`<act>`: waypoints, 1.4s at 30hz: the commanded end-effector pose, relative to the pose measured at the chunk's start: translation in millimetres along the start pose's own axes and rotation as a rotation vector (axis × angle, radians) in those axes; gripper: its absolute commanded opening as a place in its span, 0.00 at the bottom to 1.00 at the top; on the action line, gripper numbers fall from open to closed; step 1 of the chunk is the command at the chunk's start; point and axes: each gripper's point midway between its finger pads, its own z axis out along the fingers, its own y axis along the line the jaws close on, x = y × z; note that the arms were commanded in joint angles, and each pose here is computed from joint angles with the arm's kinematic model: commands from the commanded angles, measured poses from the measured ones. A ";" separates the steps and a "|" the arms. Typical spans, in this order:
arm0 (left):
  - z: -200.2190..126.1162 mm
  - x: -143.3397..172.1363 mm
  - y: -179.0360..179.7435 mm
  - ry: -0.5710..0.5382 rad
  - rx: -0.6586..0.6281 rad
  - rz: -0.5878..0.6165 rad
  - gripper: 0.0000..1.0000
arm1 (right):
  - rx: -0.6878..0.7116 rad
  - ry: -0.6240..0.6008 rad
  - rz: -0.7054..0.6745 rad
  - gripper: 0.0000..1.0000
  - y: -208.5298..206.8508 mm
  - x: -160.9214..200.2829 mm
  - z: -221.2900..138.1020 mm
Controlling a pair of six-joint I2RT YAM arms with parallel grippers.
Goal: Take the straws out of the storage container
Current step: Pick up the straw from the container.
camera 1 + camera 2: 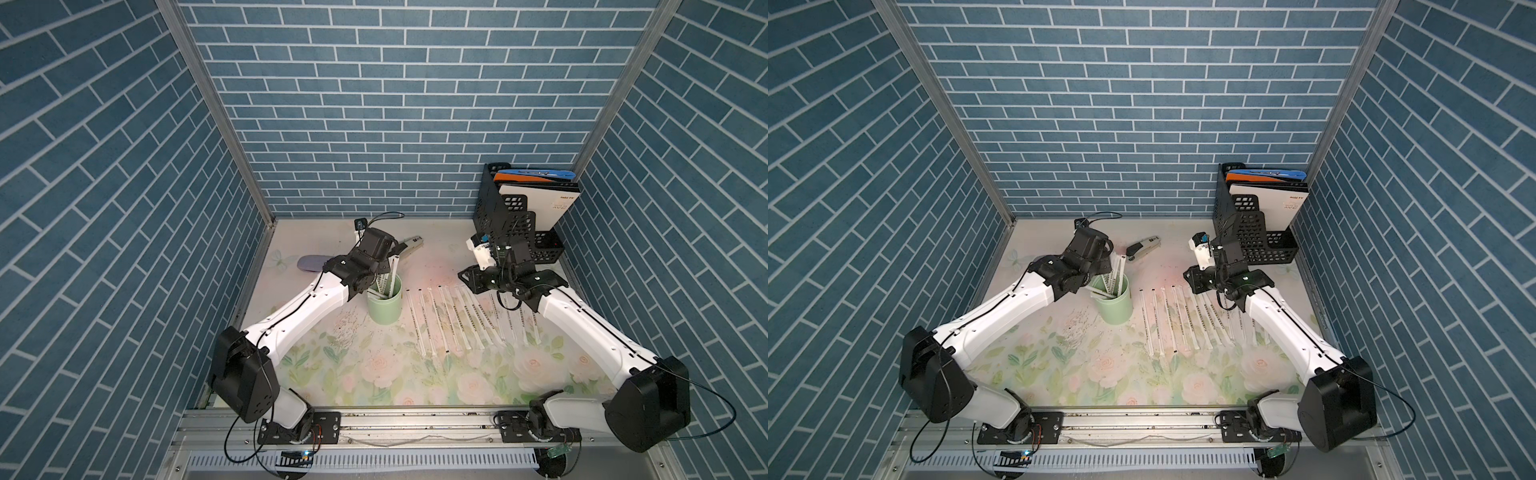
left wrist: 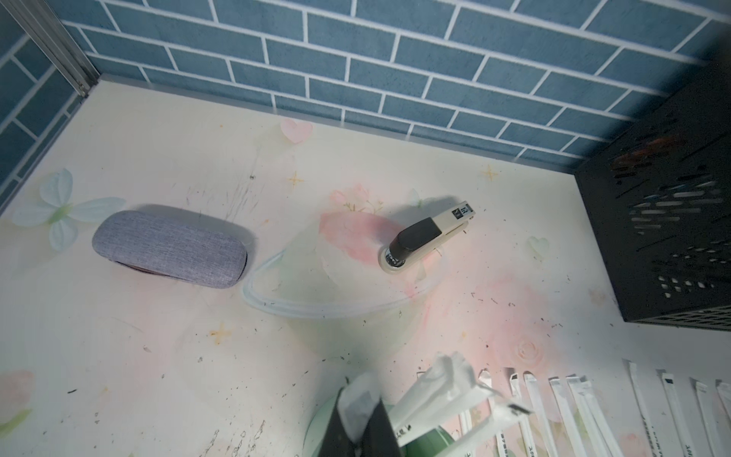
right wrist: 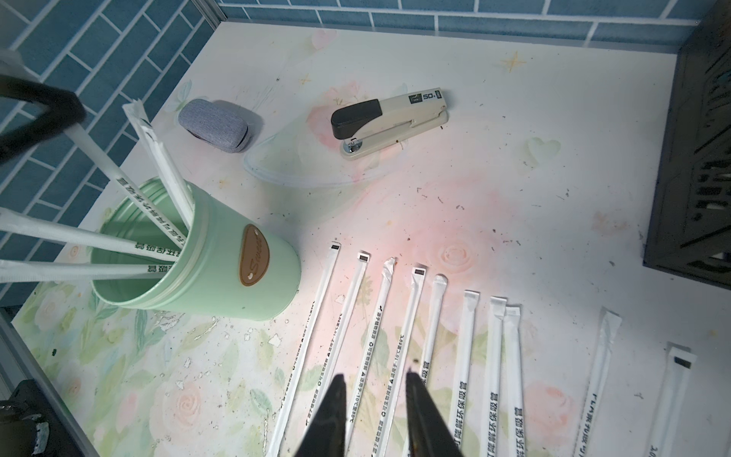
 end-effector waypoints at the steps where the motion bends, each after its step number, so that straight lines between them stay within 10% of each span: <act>1: -25.2 -33.3 2.9 -0.056 -0.013 0.026 0.03 | -0.004 -0.027 0.013 0.26 3.9 -9.5 -4.6; 12: -91.2 -113.3 -3.5 -0.139 -0.020 0.110 0.03 | -0.021 -0.049 0.003 0.27 8.2 -22.2 -5.9; 26: -141.2 -162.5 72.1 -0.184 -0.265 0.188 0.02 | -0.044 -0.043 0.002 0.27 9.8 -20.4 1.6; 33: -95.8 -131.9 115.9 -0.018 -0.314 0.181 0.00 | -0.043 -0.021 0.008 0.27 7.0 -11.0 8.3; 42: -6.5 -6.6 136.3 0.375 -0.288 0.236 0.00 | -0.052 -0.004 0.015 0.27 5.9 -1.5 14.9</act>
